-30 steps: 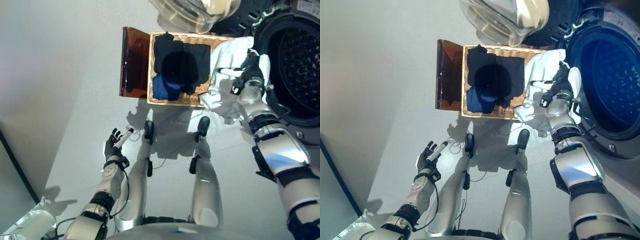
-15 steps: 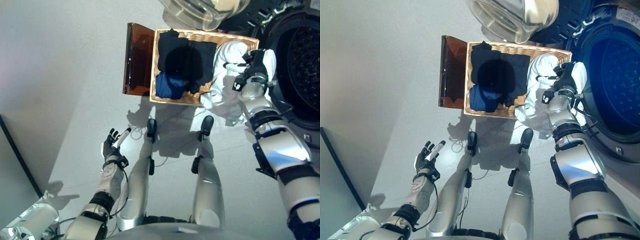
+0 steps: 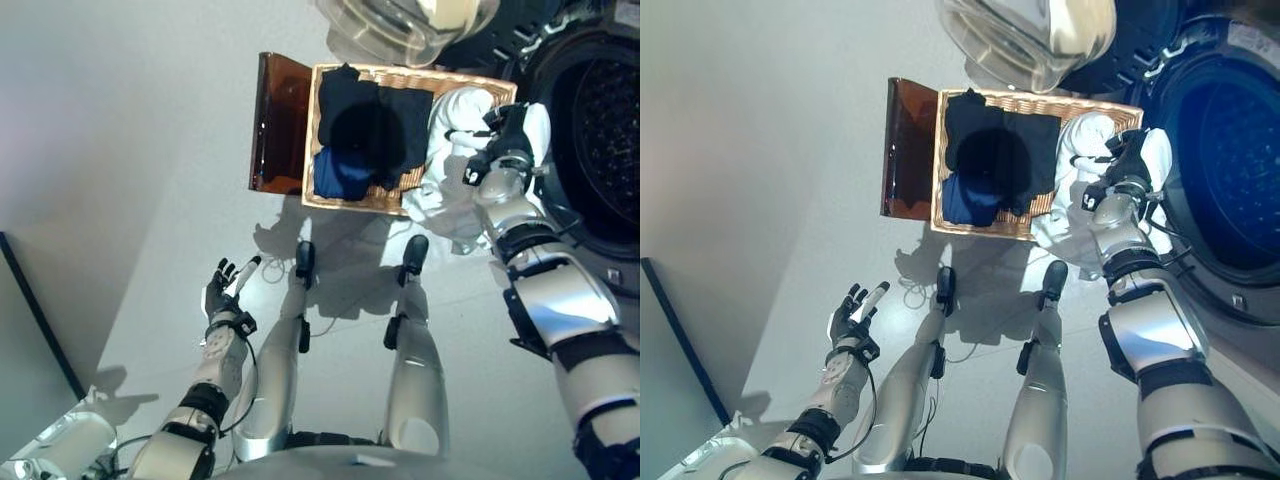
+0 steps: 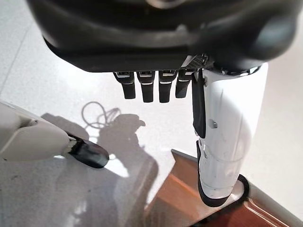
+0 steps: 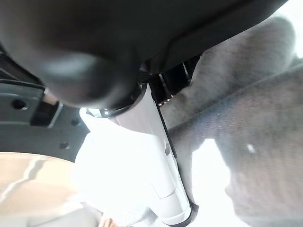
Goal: Pick up the clothes and place them into the washing machine
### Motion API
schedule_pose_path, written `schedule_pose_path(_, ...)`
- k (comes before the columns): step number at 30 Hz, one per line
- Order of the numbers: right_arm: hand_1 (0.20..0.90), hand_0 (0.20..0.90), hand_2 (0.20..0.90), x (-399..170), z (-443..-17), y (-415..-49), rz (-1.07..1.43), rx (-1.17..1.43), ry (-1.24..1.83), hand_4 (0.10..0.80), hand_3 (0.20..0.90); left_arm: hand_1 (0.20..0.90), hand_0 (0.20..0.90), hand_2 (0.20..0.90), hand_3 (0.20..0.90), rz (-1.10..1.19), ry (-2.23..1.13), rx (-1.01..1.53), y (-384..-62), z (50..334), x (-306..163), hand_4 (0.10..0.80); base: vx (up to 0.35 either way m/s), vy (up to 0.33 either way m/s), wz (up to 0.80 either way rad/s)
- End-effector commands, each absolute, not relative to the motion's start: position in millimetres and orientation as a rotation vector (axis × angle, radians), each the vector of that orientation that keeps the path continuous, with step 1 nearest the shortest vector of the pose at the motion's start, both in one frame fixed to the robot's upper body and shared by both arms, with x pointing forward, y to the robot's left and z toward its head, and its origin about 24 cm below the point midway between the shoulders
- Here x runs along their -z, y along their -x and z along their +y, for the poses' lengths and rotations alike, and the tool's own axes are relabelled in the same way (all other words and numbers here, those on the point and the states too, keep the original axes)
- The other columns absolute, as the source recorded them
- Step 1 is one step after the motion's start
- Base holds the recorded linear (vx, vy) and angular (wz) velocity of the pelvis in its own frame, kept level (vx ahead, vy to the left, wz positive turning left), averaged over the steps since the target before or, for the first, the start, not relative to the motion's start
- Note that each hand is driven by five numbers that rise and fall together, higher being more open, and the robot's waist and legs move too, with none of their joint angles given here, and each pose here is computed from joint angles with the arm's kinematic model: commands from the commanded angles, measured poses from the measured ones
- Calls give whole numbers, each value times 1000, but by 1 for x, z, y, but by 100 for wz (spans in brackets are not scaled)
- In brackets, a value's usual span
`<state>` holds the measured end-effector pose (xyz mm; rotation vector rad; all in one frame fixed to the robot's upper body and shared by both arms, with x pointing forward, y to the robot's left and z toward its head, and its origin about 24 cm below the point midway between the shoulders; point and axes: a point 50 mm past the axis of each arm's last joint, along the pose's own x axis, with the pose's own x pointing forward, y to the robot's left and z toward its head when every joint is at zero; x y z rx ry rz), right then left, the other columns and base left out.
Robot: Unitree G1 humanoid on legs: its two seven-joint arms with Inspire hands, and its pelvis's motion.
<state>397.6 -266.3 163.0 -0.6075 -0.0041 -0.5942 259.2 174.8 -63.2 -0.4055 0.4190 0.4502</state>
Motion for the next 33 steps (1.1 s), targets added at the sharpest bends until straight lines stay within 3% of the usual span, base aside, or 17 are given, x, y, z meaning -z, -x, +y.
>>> schedule_pose_path(1, 200, 200, 200, -187, -256, -399, -175, 619, 498, 300, 200, 900, 900, 900, 900, 398, 341, -576, -245, 207, 68, 800, 27, -20, -5)
schedule_pose_path(15, 200, 200, 200, -117, -207, -357, -249, 496, -160, 300, 200, 900, 900, 900, 900, 448, 372, -594, -230, 193, 81, 800, 45, -7, -5)
schedule_pose_path(33, 200, 200, 200, -106, -200, -311, -364, 390, -273, 300, 200, 900, 900, 900, 900, 533, 325, -653, -210, 203, 98, 800, 48, 0, -6)
